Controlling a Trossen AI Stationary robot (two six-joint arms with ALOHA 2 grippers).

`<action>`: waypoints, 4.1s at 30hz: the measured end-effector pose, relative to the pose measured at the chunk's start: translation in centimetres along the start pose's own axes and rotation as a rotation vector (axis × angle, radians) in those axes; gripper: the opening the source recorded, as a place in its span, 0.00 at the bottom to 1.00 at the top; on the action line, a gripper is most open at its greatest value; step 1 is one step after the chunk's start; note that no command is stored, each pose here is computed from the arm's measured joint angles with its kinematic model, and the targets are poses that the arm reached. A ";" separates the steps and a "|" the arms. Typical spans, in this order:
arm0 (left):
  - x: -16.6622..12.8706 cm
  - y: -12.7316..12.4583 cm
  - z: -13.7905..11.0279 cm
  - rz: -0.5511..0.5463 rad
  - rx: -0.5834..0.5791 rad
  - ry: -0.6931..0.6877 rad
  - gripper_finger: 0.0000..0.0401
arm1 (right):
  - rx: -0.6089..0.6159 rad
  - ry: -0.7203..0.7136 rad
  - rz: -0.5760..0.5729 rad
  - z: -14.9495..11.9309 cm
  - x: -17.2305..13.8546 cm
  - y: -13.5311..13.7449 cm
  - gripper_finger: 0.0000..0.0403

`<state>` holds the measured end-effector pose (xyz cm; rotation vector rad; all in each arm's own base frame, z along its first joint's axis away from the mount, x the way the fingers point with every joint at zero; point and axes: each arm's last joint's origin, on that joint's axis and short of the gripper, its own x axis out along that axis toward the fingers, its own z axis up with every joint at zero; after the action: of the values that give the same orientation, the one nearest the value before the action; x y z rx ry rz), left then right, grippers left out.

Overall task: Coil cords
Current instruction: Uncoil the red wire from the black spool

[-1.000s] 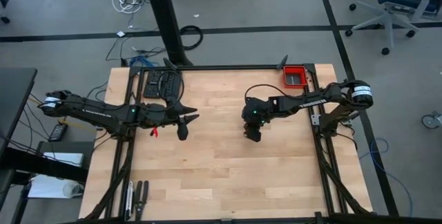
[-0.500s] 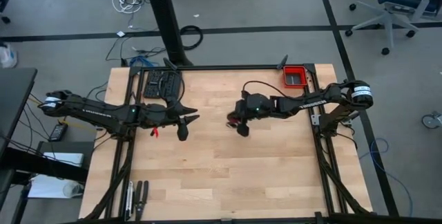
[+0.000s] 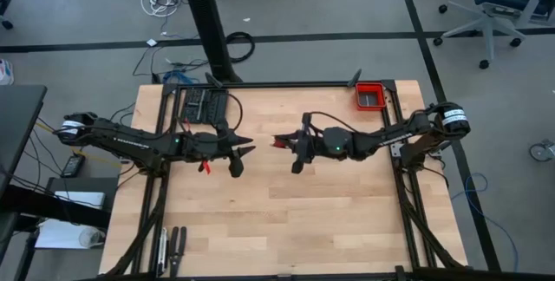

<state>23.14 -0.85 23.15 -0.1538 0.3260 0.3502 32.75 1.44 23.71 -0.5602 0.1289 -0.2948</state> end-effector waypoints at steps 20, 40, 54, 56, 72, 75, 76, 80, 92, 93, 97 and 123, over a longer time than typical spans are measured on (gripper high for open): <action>0.1 -0.8 1.7 -0.131 0.125 -0.178 0.30 | 0.482 -0.304 0.138 -2.1 -2.6 -1.7 0.00; -0.3 -1.0 3.6 -0.117 0.087 -0.382 0.30 | 0.842 -0.802 0.696 0.7 -5.5 -7.1 0.00; -0.1 -0.9 3.0 -0.108 0.110 -0.318 0.30 | 0.989 -0.911 0.721 4.2 -8.3 -6.2 0.00; -0.1 -0.9 3.0 -0.107 0.112 -0.312 0.30 | 1.004 -0.942 0.681 4.8 -8.9 -6.2 0.00; 0.0 -0.9 2.8 -0.102 0.118 -0.294 0.30 | 0.879 -0.876 0.542 5.5 -9.4 -5.5 0.00; 0.0 -0.9 2.7 -0.101 0.123 -0.280 0.30 | 0.726 -0.669 0.476 4.1 -7.9 -4.4 0.00; 0.0 -0.9 2.6 -0.100 0.125 -0.275 0.30 | 0.682 -0.592 0.435 3.5 -7.5 -4.2 0.00; 0.1 -0.9 2.5 -0.099 0.127 -0.261 0.30 | 0.605 -0.368 0.310 1.6 -6.4 -4.0 0.00; 0.7 -1.3 2.3 -0.160 0.084 -0.263 0.30 | 0.386 -0.223 0.371 -0.7 -5.0 -2.3 0.00; 1.0 -1.4 2.3 -0.163 0.087 -0.253 0.30 | 0.380 -0.216 0.378 -0.9 -4.9 -2.1 0.00; 2.5 -2.2 2.7 -0.181 0.105 -0.153 0.30 | 0.381 -0.195 0.378 -1.4 -4.5 -1.9 0.00; 6.1 -4.5 5.0 -0.210 0.160 -0.078 0.30 | 0.378 -0.201 0.353 -0.7 -3.9 -2.5 0.00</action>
<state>31.61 -2.11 26.19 -0.0163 0.2565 0.1214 28.28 0.33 24.64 -0.1831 -0.0250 0.0828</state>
